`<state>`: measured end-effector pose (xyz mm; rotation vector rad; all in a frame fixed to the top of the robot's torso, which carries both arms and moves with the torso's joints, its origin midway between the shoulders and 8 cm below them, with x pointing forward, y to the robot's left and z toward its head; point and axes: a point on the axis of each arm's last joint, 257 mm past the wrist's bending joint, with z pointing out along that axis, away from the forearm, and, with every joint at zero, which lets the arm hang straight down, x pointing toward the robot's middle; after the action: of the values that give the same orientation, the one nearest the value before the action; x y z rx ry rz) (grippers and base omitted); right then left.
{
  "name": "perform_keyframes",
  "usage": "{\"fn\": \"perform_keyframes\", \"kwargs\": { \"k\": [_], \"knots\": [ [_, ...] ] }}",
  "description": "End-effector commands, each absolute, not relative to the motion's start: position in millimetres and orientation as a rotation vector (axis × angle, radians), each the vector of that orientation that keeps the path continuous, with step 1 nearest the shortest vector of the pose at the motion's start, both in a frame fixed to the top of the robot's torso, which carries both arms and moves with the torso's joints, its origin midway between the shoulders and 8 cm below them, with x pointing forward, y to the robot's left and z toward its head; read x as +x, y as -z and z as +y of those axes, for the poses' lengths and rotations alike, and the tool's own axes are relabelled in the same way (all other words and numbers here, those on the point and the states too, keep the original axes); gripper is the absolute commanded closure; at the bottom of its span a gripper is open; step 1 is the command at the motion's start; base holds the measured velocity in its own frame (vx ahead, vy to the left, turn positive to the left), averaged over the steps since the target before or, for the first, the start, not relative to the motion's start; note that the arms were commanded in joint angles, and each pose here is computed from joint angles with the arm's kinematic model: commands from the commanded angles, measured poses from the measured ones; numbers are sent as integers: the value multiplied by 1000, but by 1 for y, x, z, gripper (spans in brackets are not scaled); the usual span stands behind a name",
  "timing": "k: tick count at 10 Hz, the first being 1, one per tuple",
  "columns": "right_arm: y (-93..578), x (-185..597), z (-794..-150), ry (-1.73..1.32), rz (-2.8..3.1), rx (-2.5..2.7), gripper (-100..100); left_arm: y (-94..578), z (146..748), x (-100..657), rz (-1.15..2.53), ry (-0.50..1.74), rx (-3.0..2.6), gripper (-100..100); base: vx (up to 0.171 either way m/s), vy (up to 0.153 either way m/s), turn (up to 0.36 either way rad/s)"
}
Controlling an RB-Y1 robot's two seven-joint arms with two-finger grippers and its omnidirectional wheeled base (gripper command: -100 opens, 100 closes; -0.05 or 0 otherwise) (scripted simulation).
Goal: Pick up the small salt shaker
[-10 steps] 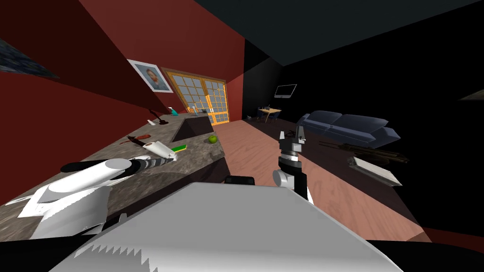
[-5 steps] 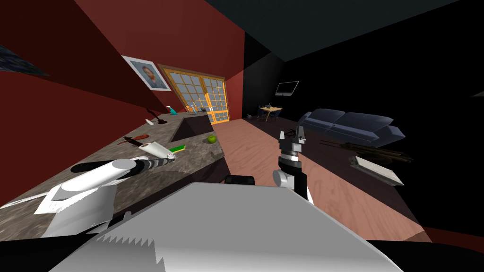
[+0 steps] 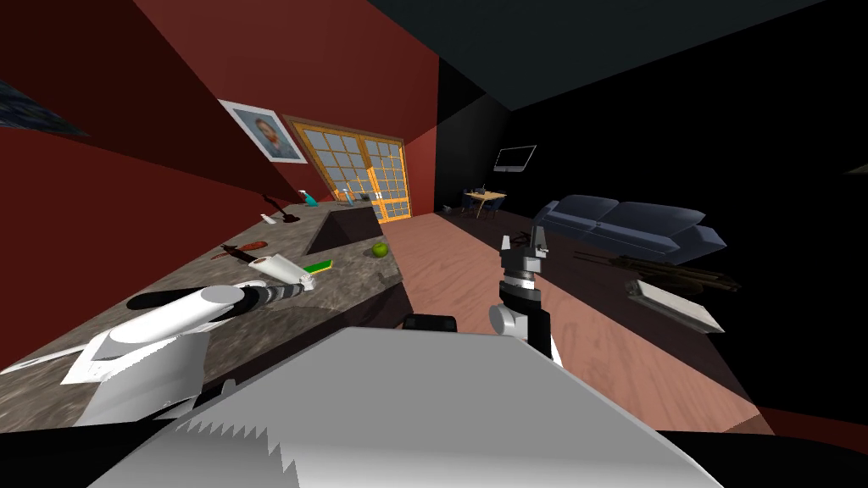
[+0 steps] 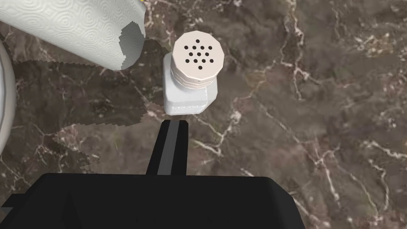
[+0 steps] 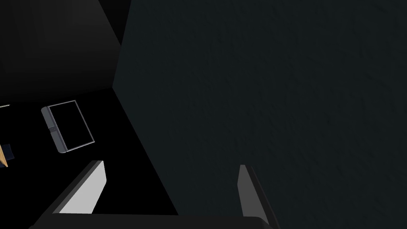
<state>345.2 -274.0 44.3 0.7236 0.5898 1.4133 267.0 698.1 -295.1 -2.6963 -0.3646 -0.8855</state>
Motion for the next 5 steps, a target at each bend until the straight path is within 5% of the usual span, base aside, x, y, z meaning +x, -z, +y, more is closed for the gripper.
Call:
{"fn": "perform_keyframes", "kwargs": {
  "k": [1, 2, 5],
  "knots": [
    [-44, 345, -274, -1413, 590, 724, 0, 295, 698, 267, -365, 885, -2696, 0, 0, 0, 0],
    [-44, 345, -274, -1413, 590, 724, 0, 294, 711, 247, -426, 832, -2697, -100, -37, -113, -75],
    [-44, 345, -274, -1414, 590, 724, 0, 291, 728, 214, -537, 748, -2696, -100, -86, -167, -50]
  ]
}}
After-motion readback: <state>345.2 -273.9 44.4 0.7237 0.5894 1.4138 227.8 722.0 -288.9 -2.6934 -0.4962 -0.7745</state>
